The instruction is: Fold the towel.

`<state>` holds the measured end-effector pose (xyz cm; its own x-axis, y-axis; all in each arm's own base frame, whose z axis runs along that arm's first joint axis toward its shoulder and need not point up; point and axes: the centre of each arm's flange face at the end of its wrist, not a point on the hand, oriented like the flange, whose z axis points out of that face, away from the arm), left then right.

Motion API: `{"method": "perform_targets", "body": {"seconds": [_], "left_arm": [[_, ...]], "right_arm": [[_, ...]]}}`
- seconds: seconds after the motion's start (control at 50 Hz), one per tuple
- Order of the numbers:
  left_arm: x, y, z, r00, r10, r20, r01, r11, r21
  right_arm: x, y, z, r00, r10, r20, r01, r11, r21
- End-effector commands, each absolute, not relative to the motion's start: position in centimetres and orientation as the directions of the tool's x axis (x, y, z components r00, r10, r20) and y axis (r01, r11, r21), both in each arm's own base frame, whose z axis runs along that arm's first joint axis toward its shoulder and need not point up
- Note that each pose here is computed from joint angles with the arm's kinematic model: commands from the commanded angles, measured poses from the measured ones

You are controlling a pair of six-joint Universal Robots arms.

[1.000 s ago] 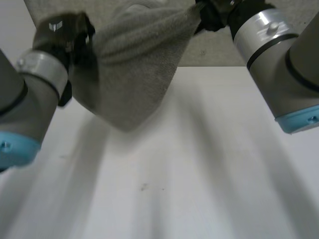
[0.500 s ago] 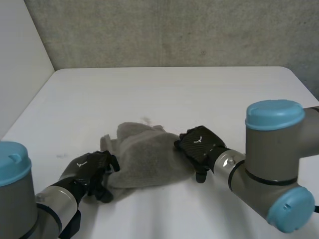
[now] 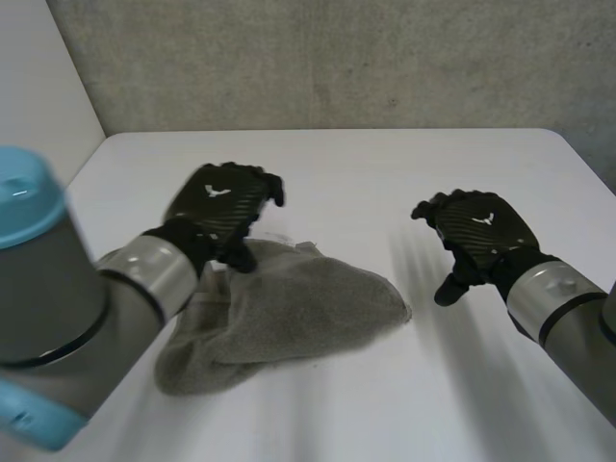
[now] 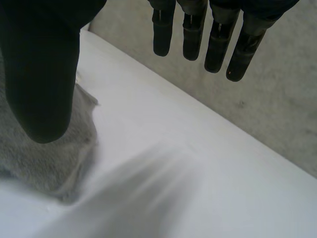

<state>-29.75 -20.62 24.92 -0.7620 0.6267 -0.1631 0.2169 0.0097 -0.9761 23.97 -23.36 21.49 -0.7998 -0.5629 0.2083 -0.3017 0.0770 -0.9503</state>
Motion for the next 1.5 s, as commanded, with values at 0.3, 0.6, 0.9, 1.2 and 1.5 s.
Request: {"method": "perform_targets", "body": {"seconds": [0.3, 0.6, 0.9, 1.2, 1.5], "left_arm": [[-37.7, -24.9, 17.7, -0.541, 0.774, -0.33, 0.424, -0.088, -0.901], [-38.0, -25.4, 13.2, -0.441, 0.795, -0.416, 0.576, -0.105, -0.81], [-36.1, -24.1, 25.7, -0.65, 0.602, -0.463, 0.399, -0.248, -0.883], [-33.0, -20.3, 32.5, -0.693, 0.559, -0.455, 0.31, -0.339, -0.888], [-30.7, -17.2, 30.2, -0.675, 0.6, -0.429, 0.341, -0.262, -0.903]], "right_arm": [[21.8, -23.8, 19.1, -0.82, -0.547, 0.168, -0.309, 0.176, -0.935], [21.9, -23.7, 18.0, -0.812, -0.564, 0.15, -0.317, 0.209, -0.925], [22.5, -25.6, 17.2, -0.828, -0.554, 0.085, -0.272, 0.264, -0.925], [26.8, -29.8, 18.8, -0.698, -0.59, -0.405, 0.13, 0.453, -0.882], [34.7, -29.0, 18.0, -0.484, -0.764, -0.426, 0.069, 0.452, -0.889]]}}
